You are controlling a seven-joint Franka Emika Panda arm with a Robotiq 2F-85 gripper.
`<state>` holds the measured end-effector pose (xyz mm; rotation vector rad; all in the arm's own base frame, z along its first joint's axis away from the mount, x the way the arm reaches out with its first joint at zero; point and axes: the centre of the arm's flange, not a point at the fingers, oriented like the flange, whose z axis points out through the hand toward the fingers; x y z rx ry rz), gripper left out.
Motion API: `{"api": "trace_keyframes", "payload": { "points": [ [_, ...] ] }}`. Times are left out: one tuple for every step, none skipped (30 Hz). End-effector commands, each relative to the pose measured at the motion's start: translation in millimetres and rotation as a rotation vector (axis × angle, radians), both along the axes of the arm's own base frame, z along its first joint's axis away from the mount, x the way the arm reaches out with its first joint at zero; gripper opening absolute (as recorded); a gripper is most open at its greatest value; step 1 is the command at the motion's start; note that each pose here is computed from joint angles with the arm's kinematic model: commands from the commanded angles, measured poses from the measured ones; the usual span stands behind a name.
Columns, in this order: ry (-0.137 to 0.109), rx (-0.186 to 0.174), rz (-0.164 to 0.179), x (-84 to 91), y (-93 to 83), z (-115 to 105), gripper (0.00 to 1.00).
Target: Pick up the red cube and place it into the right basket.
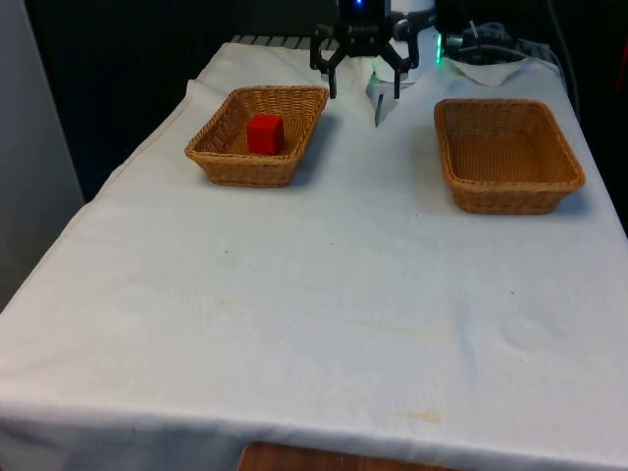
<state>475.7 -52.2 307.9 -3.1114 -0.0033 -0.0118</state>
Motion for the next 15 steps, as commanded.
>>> {"api": "trace_keyframes", "payload": {
  "points": [
    [0.004,-0.003,-0.009,2.4,3.0,-0.3,1.00],
    [0.002,-0.004,-0.013,3.2,4.4,0.6,1.00],
    [0.002,-0.006,-0.017,4.5,8.1,0.9,1.00],
    [0.002,-0.006,-0.017,4.5,8.1,0.9,1.00],
    [0.000,-0.007,-0.019,5.1,9.5,1.4,1.00],
    [-0.004,-0.002,-0.014,3.8,8.2,1.9,1.00],
    [-0.001,-0.009,-0.023,6.4,13.2,1.8,1.00],
    [-0.002,-0.010,-0.024,6.9,15.1,2.2,1.00],
    [-0.002,-0.011,-0.025,7.4,17.0,2.1,1.00],
    [-0.003,-0.012,-0.027,8.3,18.9,2.6,1.00],
    [-0.003,-0.013,-0.029,8.7,20.3,2.6,1.00],
    [-0.004,-0.014,-0.030,9.1,21.7,3.0,1.00],
    [-0.004,-0.015,-0.034,10.6,25.5,2.8,1.00],
    [-0.004,-0.016,-0.034,11.7,27.4,2.7,1.00],
    [-0.009,-0.005,-0.028,9.0,24.7,4.2,1.00]
  ]
}}
